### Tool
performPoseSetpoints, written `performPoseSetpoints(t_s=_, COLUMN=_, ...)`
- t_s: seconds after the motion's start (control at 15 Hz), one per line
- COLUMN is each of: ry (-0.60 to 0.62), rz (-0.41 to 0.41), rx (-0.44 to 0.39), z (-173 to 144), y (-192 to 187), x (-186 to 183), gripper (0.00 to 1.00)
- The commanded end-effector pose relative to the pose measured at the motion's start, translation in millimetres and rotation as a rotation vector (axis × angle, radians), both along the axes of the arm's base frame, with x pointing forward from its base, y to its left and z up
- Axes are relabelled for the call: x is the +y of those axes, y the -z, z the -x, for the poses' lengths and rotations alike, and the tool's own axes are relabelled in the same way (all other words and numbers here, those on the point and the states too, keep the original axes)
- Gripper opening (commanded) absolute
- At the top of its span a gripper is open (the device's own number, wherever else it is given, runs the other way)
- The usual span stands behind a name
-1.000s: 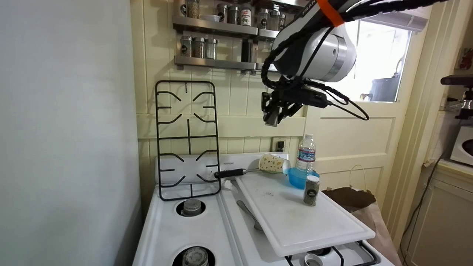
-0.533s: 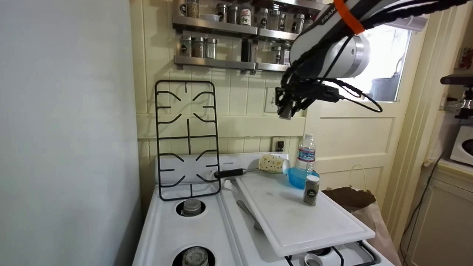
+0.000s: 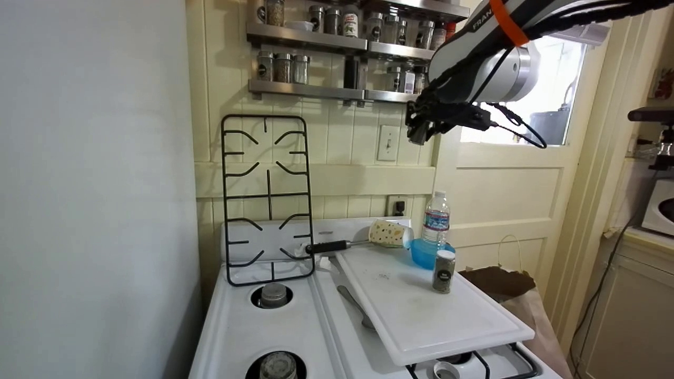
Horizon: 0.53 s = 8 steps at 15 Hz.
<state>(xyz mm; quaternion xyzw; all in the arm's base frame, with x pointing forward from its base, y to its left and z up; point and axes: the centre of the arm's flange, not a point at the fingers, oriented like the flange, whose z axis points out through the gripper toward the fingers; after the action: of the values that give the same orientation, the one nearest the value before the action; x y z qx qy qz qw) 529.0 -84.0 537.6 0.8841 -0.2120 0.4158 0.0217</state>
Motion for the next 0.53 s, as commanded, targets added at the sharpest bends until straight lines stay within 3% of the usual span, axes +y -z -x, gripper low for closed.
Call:
performPoseSetpoints(t_s=0.0, ry=-0.054, rz=0.018, rx=-0.120, z=0.2, y=-32.8, x=8.3, gripper=0.24)
performPoseSetpoints(t_s=0.4, ry=-0.098, rz=0.090, rx=-0.345, z=7.0, y=-73.8, x=31.0, gripper=0.24)
performPoseSetpoints(t_s=0.47, ry=-0.097, rz=0.133, rx=-0.389, z=7.1, y=-74.0, x=36.2, gripper=0.24)
